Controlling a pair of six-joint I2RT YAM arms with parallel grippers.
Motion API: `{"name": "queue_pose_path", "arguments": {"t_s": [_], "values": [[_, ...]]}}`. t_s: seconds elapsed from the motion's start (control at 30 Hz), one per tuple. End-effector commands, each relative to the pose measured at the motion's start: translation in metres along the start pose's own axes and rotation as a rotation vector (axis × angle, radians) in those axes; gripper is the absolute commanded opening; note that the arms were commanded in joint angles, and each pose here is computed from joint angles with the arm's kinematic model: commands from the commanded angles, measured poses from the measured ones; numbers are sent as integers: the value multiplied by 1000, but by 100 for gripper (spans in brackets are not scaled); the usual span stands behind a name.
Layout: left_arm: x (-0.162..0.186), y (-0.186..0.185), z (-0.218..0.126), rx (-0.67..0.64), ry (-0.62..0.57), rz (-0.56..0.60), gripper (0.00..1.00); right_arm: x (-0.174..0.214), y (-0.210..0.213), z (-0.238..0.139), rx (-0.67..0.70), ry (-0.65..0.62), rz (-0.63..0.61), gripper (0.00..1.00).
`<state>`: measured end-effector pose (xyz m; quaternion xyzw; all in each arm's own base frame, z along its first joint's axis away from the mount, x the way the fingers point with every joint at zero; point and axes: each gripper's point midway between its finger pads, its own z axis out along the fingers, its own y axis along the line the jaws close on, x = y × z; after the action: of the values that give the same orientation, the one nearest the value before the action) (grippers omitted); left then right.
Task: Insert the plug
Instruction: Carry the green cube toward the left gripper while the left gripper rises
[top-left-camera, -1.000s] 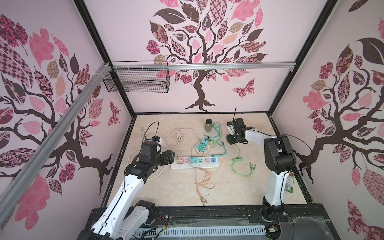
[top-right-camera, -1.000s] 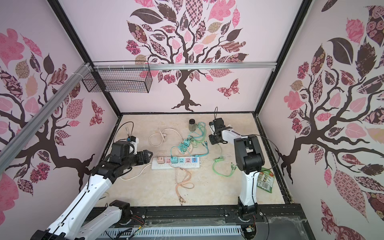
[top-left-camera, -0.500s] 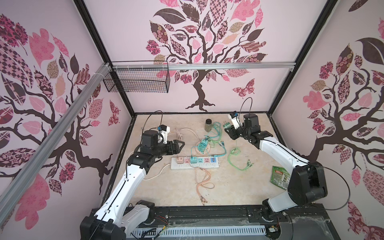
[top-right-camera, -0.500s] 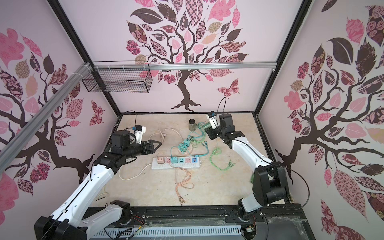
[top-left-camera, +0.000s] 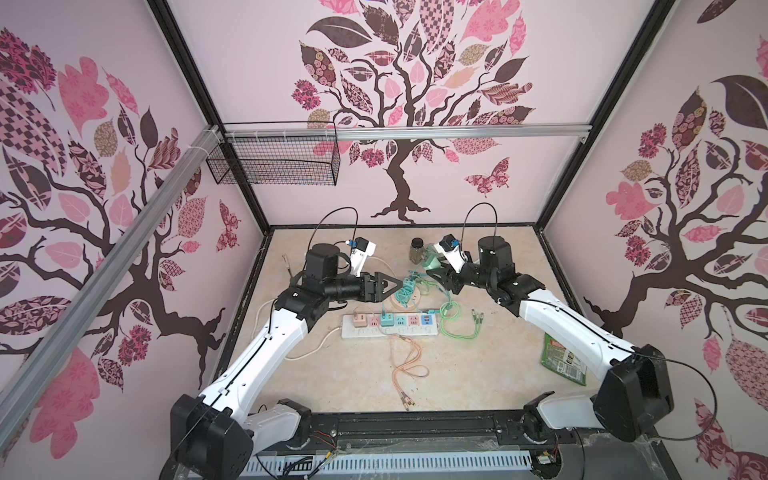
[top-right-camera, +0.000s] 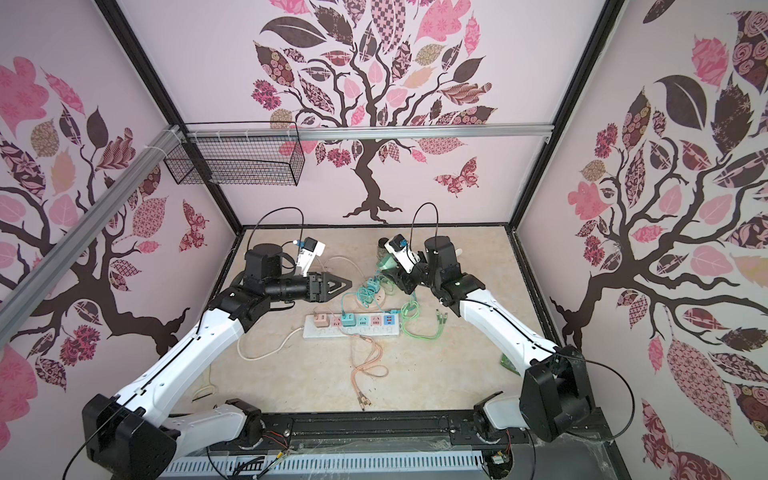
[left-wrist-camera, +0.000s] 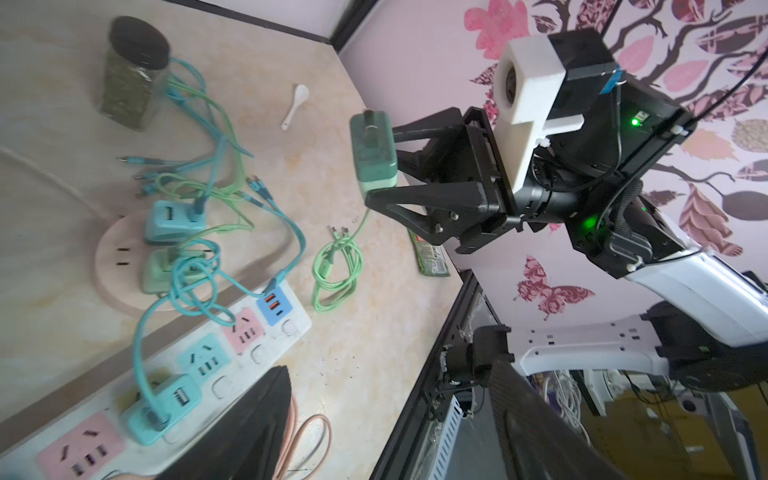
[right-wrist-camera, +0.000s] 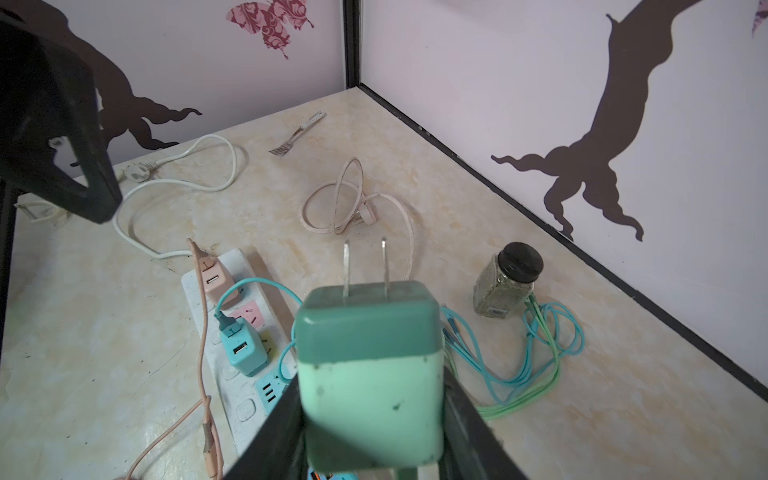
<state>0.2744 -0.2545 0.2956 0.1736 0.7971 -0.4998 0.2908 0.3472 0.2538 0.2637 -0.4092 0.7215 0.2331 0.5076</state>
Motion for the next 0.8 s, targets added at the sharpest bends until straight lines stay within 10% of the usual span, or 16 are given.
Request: {"name": "queue_pose_path", "arguments": {"t_s": [0.0, 0.77], "values": [[-12, -15, 4, 28, -8, 28, 78, -29, 20, -16, -52, -75, -82, 34], [-15, -8, 38, 43, 68, -7, 65, -45, 59, -20, -125, -73, -200, 35]]}}
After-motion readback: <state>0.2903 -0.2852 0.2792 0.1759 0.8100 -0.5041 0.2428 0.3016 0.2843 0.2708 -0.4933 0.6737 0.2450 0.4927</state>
